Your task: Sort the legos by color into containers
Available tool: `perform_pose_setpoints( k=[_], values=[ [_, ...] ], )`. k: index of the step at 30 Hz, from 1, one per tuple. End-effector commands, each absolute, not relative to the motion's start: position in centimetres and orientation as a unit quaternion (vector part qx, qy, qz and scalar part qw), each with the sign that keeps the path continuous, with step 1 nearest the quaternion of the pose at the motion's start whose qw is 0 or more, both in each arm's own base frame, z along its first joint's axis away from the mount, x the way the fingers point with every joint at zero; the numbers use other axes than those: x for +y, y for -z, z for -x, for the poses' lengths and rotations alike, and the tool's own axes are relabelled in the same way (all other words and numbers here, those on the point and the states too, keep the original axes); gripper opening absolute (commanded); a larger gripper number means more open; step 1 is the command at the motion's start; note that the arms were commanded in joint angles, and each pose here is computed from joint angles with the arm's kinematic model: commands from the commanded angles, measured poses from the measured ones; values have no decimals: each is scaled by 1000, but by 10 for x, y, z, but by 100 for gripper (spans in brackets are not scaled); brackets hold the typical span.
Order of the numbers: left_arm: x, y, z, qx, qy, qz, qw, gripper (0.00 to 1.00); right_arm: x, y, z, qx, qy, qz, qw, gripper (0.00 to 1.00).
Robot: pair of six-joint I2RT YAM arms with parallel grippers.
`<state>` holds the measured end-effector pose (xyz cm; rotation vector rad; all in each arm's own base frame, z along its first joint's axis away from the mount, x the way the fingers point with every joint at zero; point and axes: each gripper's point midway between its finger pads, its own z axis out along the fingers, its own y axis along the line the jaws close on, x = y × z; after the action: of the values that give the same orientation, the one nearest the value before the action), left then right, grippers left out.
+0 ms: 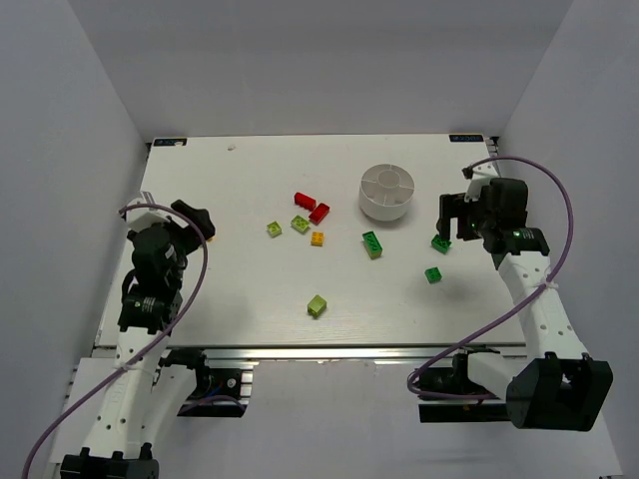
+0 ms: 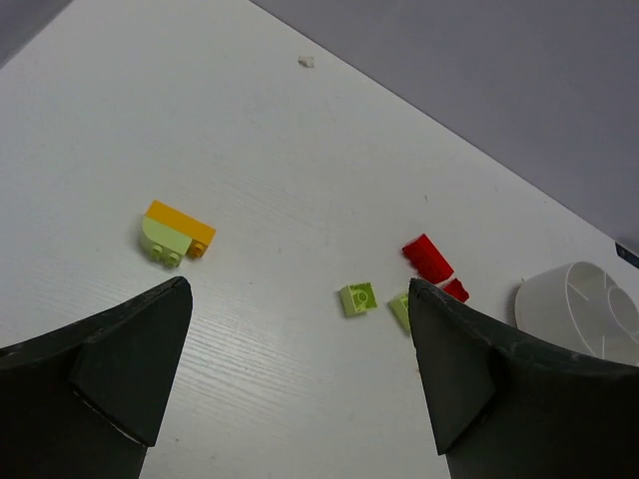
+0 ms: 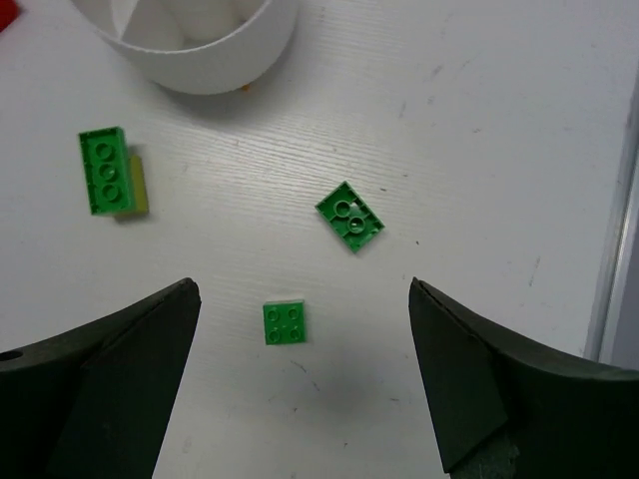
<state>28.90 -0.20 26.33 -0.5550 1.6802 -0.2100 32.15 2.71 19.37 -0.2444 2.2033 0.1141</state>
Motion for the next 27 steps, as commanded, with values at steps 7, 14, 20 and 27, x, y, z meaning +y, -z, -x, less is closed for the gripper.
perform_pose_setpoints(
  k=[7, 14, 20, 27],
  values=[
    [-23, -257, -281, 749, 138, 211, 613, 97, 119, -202, -237, 674, -199, 537, 467, 90],
    [-27, -255, -277, 752, 149, 211, 606, 68, 144, -197, -212, 637, -281, 538, 475, 86],
    [-39, -248, -280, 765, 173, 195, 588, 5, 138, -179, -235, 737, -285, 434, 433, 4],
    [-58, -236, -284, 772, 221, 187, 566, 76, 121, -159, -256, 806, -242, 365, 399, 72]
  ],
)
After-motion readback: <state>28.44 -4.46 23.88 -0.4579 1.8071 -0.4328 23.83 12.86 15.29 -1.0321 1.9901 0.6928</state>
